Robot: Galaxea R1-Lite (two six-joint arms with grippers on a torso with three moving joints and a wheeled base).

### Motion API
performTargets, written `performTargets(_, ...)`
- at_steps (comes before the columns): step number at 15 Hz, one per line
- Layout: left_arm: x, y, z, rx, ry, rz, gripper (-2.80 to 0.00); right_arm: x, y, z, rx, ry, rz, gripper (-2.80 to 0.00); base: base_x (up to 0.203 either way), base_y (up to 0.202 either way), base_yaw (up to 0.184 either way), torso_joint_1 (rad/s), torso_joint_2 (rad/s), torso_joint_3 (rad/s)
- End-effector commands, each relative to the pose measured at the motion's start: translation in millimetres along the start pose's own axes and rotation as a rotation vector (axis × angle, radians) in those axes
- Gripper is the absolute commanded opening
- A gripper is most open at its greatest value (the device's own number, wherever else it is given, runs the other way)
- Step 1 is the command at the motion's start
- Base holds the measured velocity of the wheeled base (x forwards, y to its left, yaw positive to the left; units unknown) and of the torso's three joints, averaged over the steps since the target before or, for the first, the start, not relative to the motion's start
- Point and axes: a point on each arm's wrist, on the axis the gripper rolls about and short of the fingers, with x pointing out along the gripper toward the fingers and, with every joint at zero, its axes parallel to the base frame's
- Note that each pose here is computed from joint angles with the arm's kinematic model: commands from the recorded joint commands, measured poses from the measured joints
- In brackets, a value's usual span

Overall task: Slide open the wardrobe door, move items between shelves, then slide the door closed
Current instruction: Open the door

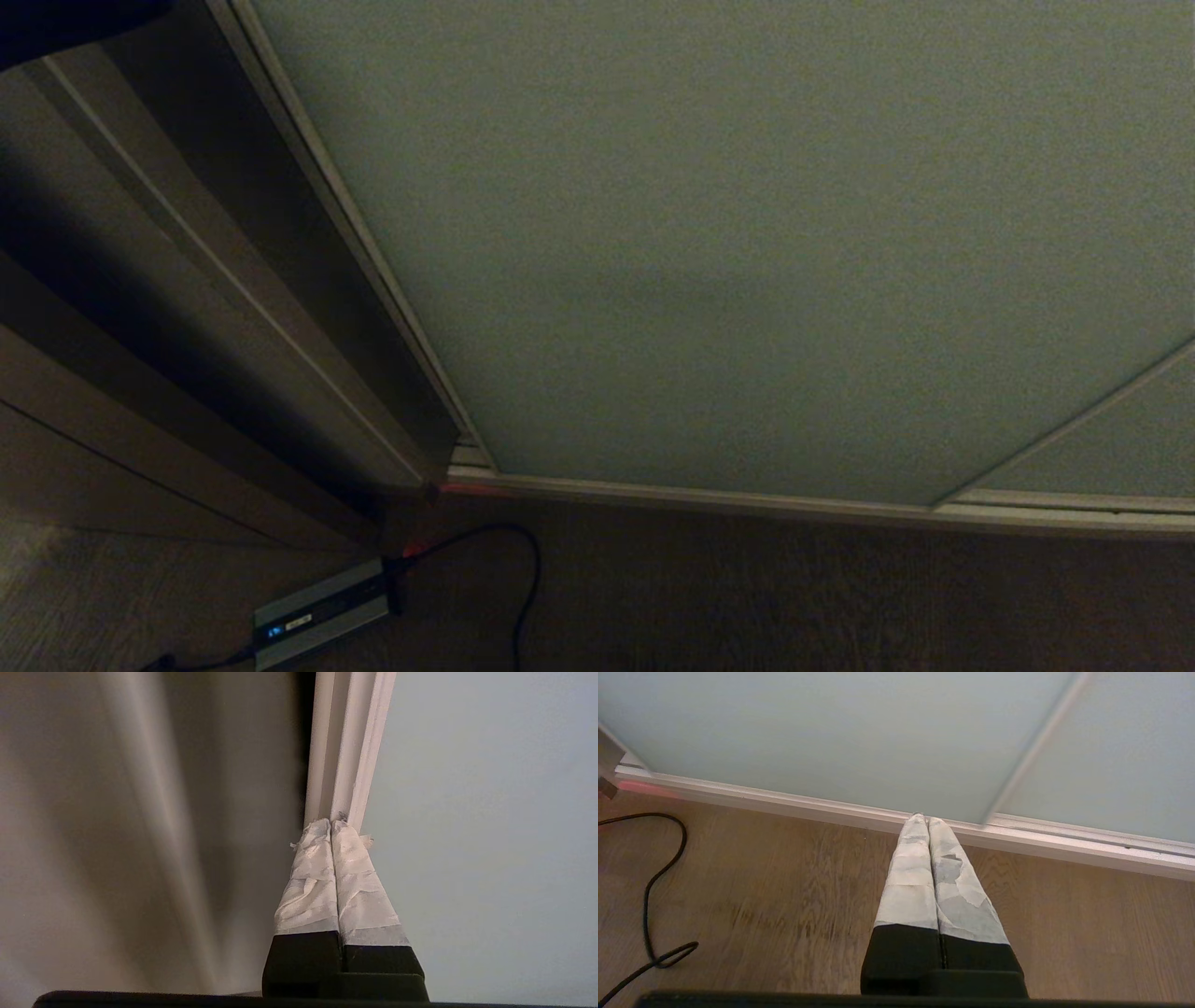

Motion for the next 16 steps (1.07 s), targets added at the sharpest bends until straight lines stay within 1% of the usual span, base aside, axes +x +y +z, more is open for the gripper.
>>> performTargets(1, -1, -17.3, 1, -0.036, 0.003, -0.07, -2.8, 0, 0, -1, 0.0, 0.004, 0.001, -2.8, 0.0, 0.0, 0.0, 0.0, 0.0, 0.0)
performTargets(4, -5, -36.4, -3, -0.086, 0.061, -0.139, -2.8, 0, 0, -1, 0.0, 0.004, 0.001, -2.8, 0.0, 0.0, 0.0, 0.0, 0.0, 0.0)
performTargets(6, -7, -37.7, -1, -0.103, 0.06, -0.14, -2.8, 0, 0, -1, 0.0, 0.004, 0.001, -2.8, 0.0, 0.0, 0.0, 0.0, 0.0, 0.0)
performTargets(8, -16, -36.3, 14, -0.141, 0.022, -0.129, -2.8, 0, 0, -1, 0.0, 0.004, 0.001, -2.8, 0.0, 0.0, 0.0, 0.0, 0.0, 0.0)
performTargets(9, -25, -35.0, 25, -0.152, 0.003, -0.121, -2.8, 0, 0, -1, 0.0, 0.004, 0.001, -2.8, 0.0, 0.0, 0.0, 0.0, 0.0, 0.0)
performTargets(11, -48, -30.4, 41, -0.158, 0.003, -0.092, -2.8, 0, 0, -1, 0.0, 0.004, 0.001, -2.8, 0.0, 0.0, 0.0, 0.0, 0.0, 0.0)
performTargets(13, -77, -20.4, 45, -0.134, 0.059, 0.003, -2.8, 0, 0, -1, 0.0, 0.004, 0.001, -2.8, 0.0, 0.0, 0.0, 0.0, 0.0, 0.0)
performTargets(14, -95, -17.4, 40, -0.122, 0.111, 0.059, -2.8, 0, 0, -1, 0.0, 0.005, 0.001, -2.8, 0.0, 0.0, 0.0, 0.0, 0.0, 0.0)
performTargets(16, -135, -17.9, 11, -0.126, 0.283, 0.16, -2.8, 0, 0, -1, 0.0, 0.004, 0.001, -2.8, 0.0, 0.0, 0.0, 0.0, 0.0, 0.0)
